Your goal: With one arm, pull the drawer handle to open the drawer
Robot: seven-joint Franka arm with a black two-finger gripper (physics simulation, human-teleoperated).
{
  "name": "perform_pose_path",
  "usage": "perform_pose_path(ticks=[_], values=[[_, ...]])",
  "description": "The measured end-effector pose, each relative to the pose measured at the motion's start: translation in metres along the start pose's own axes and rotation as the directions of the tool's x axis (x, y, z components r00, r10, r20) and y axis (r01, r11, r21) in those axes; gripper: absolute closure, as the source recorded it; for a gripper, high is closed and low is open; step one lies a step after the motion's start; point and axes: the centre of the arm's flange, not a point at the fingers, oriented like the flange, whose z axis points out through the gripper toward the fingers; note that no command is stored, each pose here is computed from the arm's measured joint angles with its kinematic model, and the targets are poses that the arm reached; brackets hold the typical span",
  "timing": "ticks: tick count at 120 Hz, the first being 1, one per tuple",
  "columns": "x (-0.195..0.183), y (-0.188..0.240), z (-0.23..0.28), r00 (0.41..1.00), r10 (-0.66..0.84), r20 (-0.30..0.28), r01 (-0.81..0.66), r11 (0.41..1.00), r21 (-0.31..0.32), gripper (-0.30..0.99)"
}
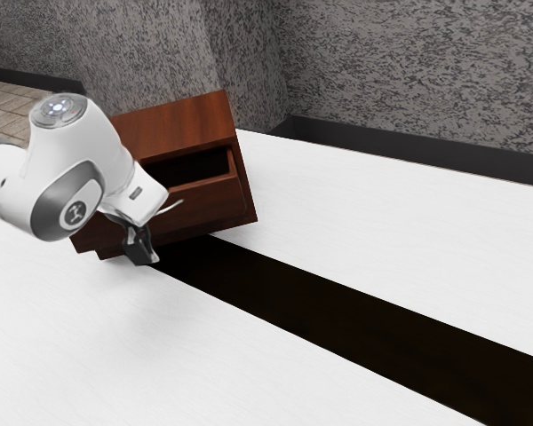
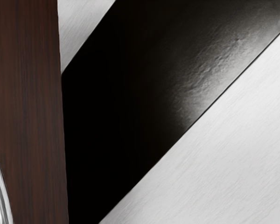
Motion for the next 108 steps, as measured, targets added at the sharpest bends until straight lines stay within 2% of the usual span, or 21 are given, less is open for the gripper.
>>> perform_pose_path(ticks=[56, 79, 108], values=[[0.001, 0.036, -0.013, 0.999, 0.025, -0.047, -0.026, 0.999, -0.026, 0.00], [0.001, 0.036, -0.020, 0.998, -0.003, -0.063, 0.001, 0.999, -0.038, 0.03], [-0.007, 0.027, -0.053, 0.995, -0.038, -0.096, 0.037, 0.999, -0.018, 0.01]])
